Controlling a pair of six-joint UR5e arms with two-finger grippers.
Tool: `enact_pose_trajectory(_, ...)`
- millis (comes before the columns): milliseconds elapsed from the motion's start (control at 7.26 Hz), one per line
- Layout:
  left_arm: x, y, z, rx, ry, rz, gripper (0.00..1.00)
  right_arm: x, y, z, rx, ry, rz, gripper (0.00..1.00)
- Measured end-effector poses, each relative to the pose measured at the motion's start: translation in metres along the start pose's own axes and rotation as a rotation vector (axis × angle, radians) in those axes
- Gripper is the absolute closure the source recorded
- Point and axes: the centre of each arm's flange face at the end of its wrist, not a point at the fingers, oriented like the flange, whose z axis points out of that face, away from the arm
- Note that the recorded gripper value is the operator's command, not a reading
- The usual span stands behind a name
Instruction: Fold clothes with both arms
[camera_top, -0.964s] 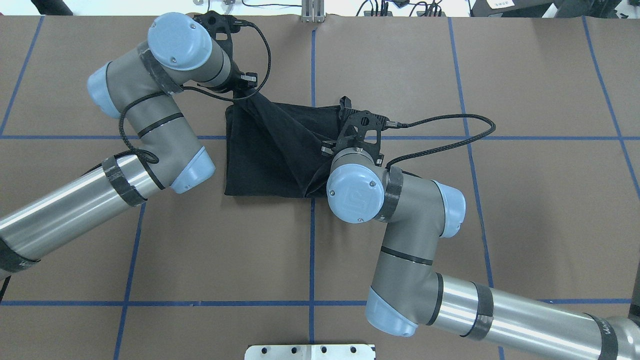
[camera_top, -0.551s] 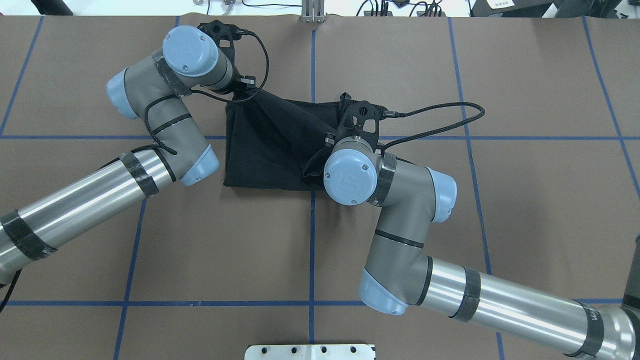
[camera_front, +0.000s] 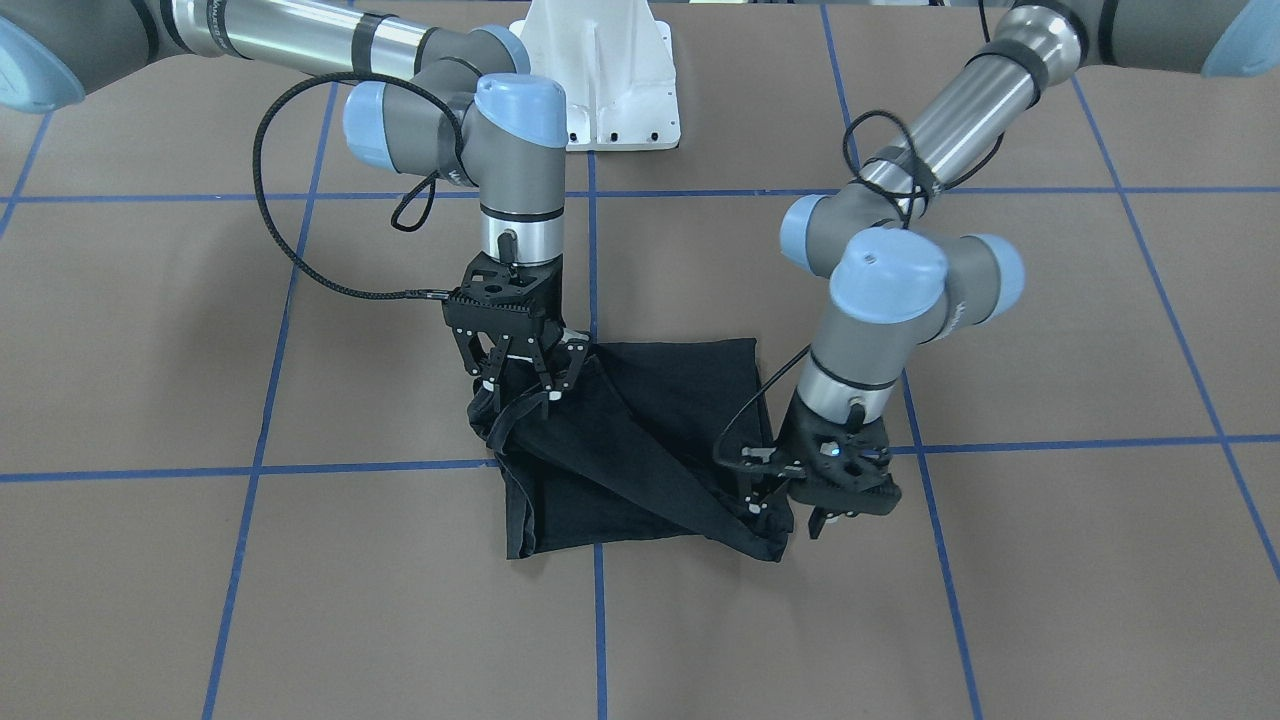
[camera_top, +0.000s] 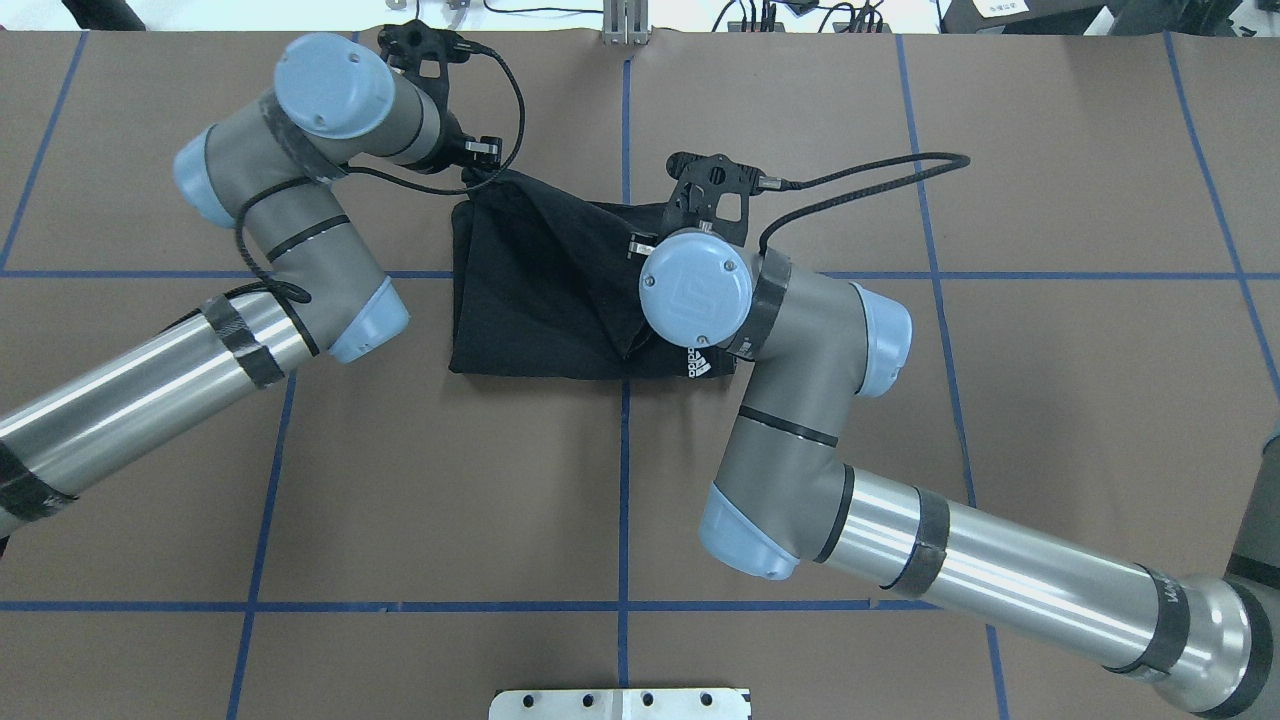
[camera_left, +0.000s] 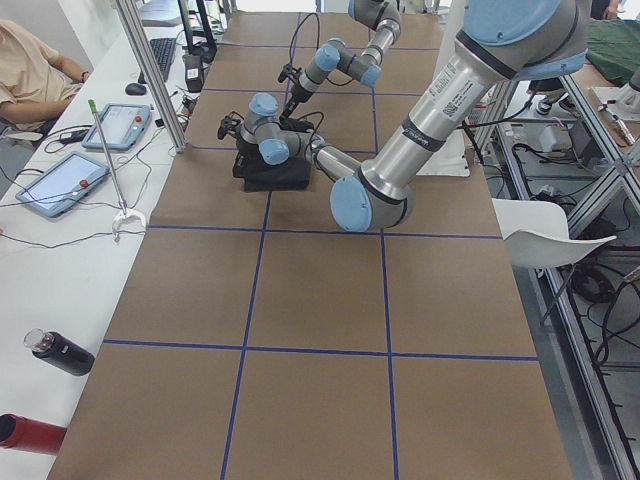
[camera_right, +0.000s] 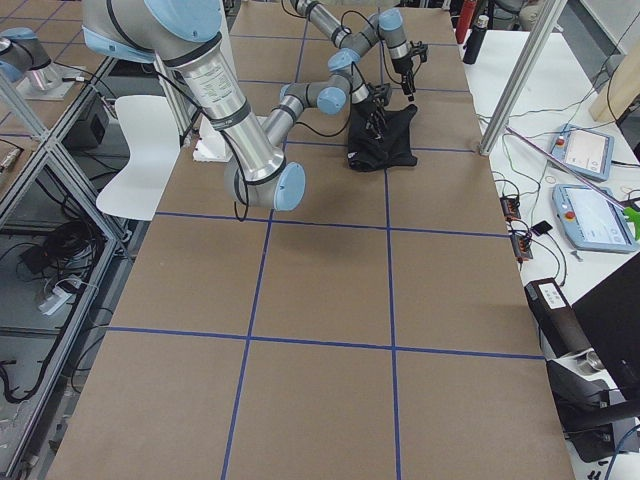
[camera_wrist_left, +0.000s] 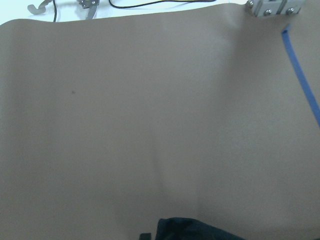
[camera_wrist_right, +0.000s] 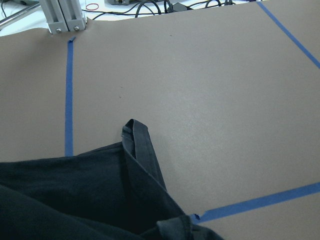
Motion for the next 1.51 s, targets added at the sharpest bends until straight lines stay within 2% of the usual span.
enact_pose_trajectory(138,-0.029,0.008,-0.027,-0.002,0.031,0.062,0.00,-0.006,-0.011,-0.008,-0.029,-0.020,-0.010,0.00)
enact_pose_trajectory(413,-0.076,0.034,-0.061,-0.004,0.049,0.165,0.00,-0.032,-0.005,-0.007,-0.053,-0.021,-0.031,0.02)
enact_pose_trajectory(826,-0.092,0.048,-0.073,-0.004,0.050,0.192,0.00,-0.104,0.050,0.026,-0.035,0.074,-0.100,0.07)
enact_pose_trajectory(1101,-0.092,0.049,-0.072,-0.005,0.051,0.183,0.00,-0.104,0.076,0.033,-0.025,0.163,-0.155,0.09)
enact_pose_trajectory(1377,-0.091,0.050,-0.072,-0.005,0.051,0.180,0.00,-0.092,0.099,0.039,-0.026,0.200,-0.183,0.11)
enact_pose_trajectory(1514,-0.091,0.050,-0.071,-0.006,0.051,0.179,0.00,-0.093,0.106,0.036,-0.028,0.199,-0.187,0.11)
